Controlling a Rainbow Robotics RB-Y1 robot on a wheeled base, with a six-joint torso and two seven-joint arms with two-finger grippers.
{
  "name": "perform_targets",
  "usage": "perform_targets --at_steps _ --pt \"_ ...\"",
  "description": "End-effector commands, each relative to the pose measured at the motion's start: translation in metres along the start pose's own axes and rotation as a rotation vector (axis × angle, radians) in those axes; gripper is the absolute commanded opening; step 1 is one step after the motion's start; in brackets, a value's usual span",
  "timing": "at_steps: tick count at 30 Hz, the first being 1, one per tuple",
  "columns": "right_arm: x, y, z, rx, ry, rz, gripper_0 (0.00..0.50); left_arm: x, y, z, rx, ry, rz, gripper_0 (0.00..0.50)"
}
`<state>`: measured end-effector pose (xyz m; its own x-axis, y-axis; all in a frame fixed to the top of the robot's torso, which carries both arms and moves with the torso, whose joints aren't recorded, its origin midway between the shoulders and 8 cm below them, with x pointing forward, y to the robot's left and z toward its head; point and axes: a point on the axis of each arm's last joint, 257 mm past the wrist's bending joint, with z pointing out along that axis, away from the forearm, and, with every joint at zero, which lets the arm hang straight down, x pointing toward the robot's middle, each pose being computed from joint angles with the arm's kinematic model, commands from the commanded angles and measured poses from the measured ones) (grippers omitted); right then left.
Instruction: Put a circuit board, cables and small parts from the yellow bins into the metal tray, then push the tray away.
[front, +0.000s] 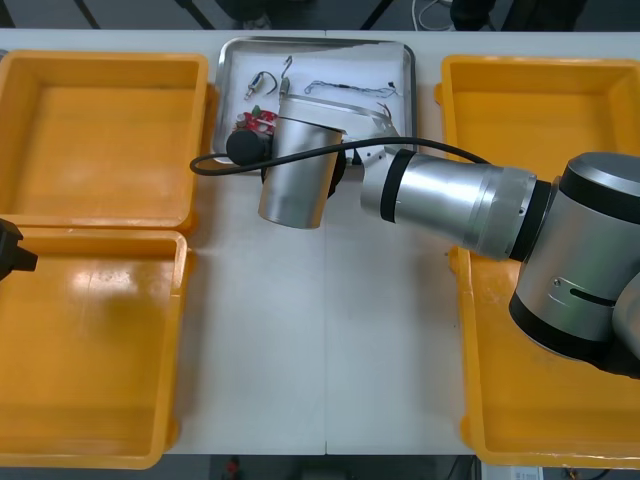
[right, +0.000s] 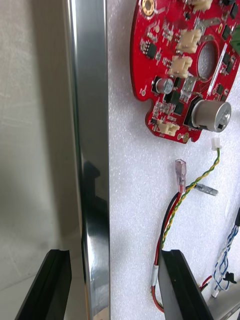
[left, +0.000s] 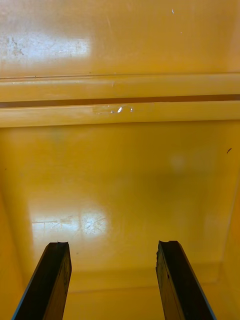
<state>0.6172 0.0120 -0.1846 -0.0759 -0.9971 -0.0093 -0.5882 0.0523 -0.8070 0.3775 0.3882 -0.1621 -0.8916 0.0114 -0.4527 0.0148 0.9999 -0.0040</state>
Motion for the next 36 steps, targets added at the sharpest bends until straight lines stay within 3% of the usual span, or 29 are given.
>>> perform_targets --at_steps 1,5,9,14,20,25,30,36 --pt "-0.028 -0.023 -0.031 0.029 -0.033 -0.037 0.5 -0.001 0.014 -0.014 -0.043 -0.017 0.027 0.5" --pt "-0.029 -0.01 -0.045 -0.022 -0.044 0.008 0.5 -0.001 0.014 -0.014 -0.043 -0.017 0.027 0.5" --pt "-0.031 0.012 -0.065 -0.097 -0.085 0.074 0.5 -0.001 0.014 -0.014 -0.043 -0.017 0.027 0.5" --pt "-0.024 0.036 -0.091 -0.175 -0.091 0.129 0.5 -0.001 0.014 -0.014 -0.043 -0.017 0.027 0.5" --pt "-0.001 0.052 -0.119 -0.235 -0.06 0.181 0.5 -0.001 0.014 -0.014 -0.043 -0.017 0.027 0.5" --pt "0.035 0.066 -0.136 -0.291 -0.061 0.309 0.5 -0.001 0.014 -0.014 -0.043 -0.017 0.027 0.5" --pt "0.086 0.072 -0.148 -0.303 -0.013 0.402 0.5 -0.001 0.014 -0.014 -0.043 -0.017 0.027 0.5" --pt "0.122 0.06 -0.159 -0.282 -0.032 0.584 0.5 -0.001 0.014 -0.014 -0.043 -0.017 0.027 0.5"
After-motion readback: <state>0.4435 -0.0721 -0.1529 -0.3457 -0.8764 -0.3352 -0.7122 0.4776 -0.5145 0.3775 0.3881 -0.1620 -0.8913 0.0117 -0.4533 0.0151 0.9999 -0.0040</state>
